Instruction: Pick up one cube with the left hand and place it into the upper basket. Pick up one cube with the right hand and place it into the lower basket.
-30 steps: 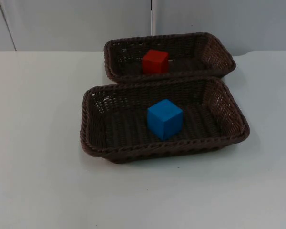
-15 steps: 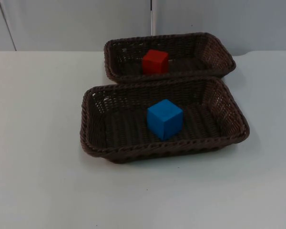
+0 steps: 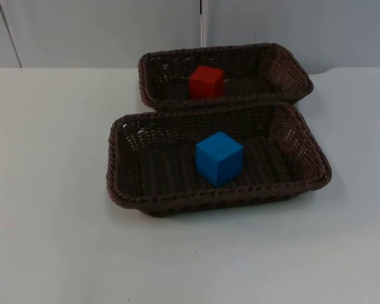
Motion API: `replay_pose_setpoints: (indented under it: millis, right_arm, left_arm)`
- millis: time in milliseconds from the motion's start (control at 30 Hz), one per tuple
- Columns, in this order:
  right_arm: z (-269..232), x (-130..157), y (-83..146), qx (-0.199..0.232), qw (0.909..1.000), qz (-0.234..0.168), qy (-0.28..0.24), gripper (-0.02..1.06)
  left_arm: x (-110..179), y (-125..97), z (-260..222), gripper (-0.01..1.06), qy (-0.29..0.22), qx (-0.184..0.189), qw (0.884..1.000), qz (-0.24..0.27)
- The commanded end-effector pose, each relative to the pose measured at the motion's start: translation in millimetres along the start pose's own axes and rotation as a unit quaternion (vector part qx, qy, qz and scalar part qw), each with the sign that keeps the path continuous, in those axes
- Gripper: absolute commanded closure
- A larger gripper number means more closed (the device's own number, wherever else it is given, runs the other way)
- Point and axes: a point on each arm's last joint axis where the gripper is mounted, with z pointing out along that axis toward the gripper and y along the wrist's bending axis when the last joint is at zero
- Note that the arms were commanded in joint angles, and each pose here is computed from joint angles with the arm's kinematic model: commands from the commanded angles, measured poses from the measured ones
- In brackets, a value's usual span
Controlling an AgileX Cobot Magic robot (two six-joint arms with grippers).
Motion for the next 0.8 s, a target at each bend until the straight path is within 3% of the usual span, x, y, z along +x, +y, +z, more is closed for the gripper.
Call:
replay_pose_setpoints:
  millis: [0, 400, 467, 533, 633, 767]
  right_arm:
    - [0.3, 0.8, 0.4, -0.001, 1.0, -0.003, 0.001, 0.16]
    - [0.3, 0.8, 0.4, -0.001, 1.0, -0.003, 0.001, 0.15]
    - [0.3, 0.8, 0.4, -0.001, 1.0, -0.003, 0.001, 0.08]
    - [0.3, 0.8, 0.4, -0.001, 1.0, -0.003, 0.001, -0.01]
    - [0.3, 0.8, 0.4, -0.001, 1.0, -0.003, 0.001, -0.01]
    - [0.3, 0.8, 0.4, -0.001, 1.0, -0.003, 0.001, -0.01]
  left_arm:
    - [1.5, 0.2, 0.5, 0.15, 0.002, 0.0, 1.0, -0.001]
    - [1.5, 0.2, 0.5, 0.15, 0.002, 0.0, 1.0, -0.001]
    - [1.5, 0.2, 0.6, 0.15, 0.002, 0.0, 1.0, -0.001]
    - [1.5, 0.2, 0.6, 0.09, 0.002, 0.0, 1.0, -0.001]
    - [1.5, 0.2, 0.6, 0.0, 0.002, 0.0, 1.0, -0.001]
    - [1.5, 0.2, 0.6, 0.0, 0.002, 0.0, 1.0, -0.001]
